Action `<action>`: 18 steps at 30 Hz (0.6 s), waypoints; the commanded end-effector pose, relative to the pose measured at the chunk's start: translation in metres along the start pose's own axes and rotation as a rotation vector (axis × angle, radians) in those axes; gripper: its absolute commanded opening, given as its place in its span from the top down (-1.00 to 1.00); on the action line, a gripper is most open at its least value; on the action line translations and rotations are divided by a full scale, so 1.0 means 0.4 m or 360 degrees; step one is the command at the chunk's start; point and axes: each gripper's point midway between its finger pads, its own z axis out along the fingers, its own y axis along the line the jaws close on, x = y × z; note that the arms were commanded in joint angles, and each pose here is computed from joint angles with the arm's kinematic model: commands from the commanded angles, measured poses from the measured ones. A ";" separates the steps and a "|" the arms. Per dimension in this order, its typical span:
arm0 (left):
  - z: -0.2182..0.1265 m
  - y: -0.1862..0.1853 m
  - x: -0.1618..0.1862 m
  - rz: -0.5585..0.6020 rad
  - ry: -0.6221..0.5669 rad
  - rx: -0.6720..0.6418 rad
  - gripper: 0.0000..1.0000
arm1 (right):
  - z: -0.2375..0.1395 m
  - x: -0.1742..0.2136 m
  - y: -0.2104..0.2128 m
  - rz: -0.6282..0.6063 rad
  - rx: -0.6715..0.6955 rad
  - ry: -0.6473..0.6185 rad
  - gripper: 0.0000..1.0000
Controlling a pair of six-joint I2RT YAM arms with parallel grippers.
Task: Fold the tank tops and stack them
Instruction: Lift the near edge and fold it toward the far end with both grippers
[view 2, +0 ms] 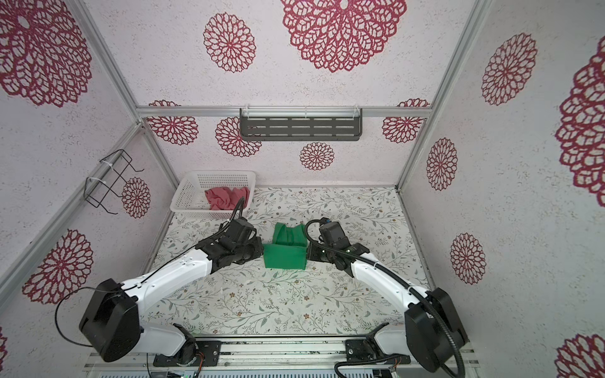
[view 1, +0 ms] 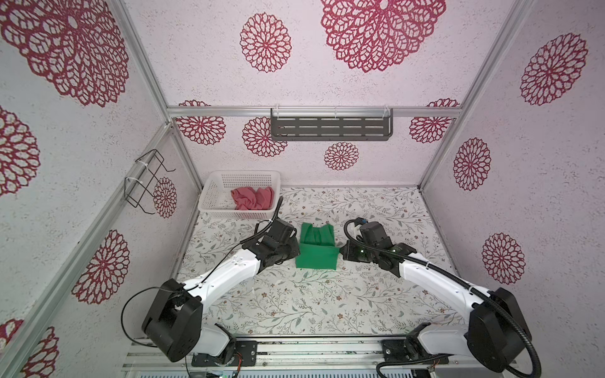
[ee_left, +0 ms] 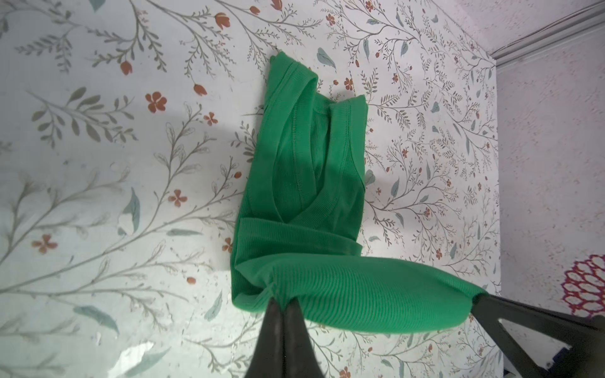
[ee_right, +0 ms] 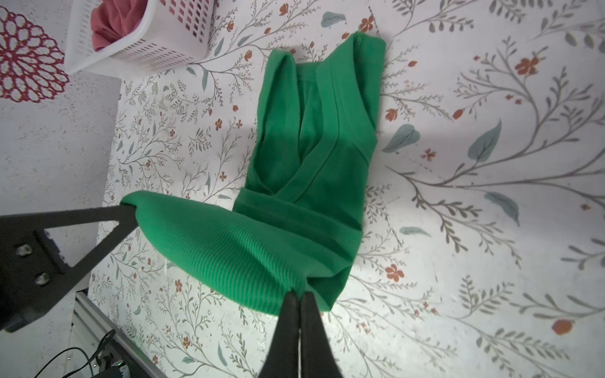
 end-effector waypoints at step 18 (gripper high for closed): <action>0.157 -0.010 -0.269 0.0149 -0.0182 0.0079 1.00 | 0.135 -0.205 -0.035 -0.0118 -0.0025 -0.0064 1.00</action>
